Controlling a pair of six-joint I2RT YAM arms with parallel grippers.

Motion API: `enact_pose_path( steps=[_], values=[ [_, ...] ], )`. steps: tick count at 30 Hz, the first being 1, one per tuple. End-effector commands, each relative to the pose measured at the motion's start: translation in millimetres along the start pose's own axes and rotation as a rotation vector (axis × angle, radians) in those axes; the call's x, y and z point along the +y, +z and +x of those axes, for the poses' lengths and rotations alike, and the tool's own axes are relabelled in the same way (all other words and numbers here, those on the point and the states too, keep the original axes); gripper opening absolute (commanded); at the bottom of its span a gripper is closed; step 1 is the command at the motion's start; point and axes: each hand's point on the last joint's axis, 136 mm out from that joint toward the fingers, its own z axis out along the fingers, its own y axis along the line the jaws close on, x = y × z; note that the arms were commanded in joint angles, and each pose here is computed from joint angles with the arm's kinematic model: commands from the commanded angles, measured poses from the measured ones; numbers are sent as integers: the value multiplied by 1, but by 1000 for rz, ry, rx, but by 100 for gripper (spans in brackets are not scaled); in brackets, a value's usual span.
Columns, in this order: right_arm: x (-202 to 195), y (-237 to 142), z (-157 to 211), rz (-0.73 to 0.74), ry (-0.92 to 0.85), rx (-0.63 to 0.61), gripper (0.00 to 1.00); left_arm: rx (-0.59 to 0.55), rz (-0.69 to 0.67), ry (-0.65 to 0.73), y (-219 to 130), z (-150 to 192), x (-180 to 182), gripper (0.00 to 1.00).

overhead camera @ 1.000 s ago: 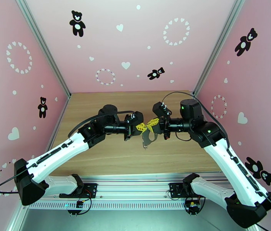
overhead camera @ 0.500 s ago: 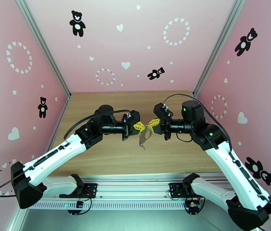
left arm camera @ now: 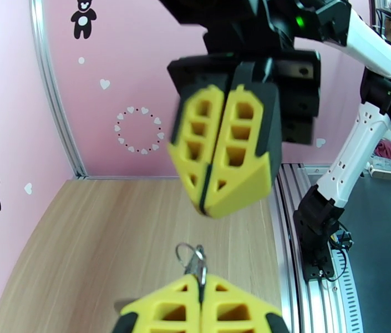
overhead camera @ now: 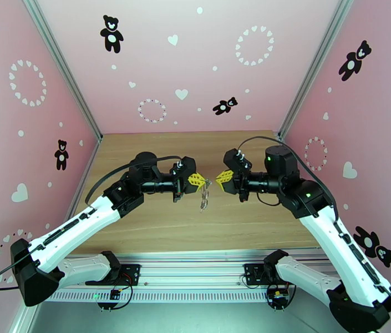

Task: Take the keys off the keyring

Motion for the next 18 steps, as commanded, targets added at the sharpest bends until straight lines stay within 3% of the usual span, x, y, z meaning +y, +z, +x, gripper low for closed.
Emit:
enact_pose_path(
  steps=[1,4,10,18],
  values=[
    [7,-6,-5,-31,-73,29,30,-6,56,32,-2,-10,-7,0],
    [13,-7,-7,-68,-126,33,44,6,87,34,-1,-9,-11,0],
    [17,-7,0,-104,-220,81,55,22,133,41,-2,-9,-18,0],
    [21,5,10,-153,-308,144,58,64,158,42,1,-6,-18,0]
  ],
)
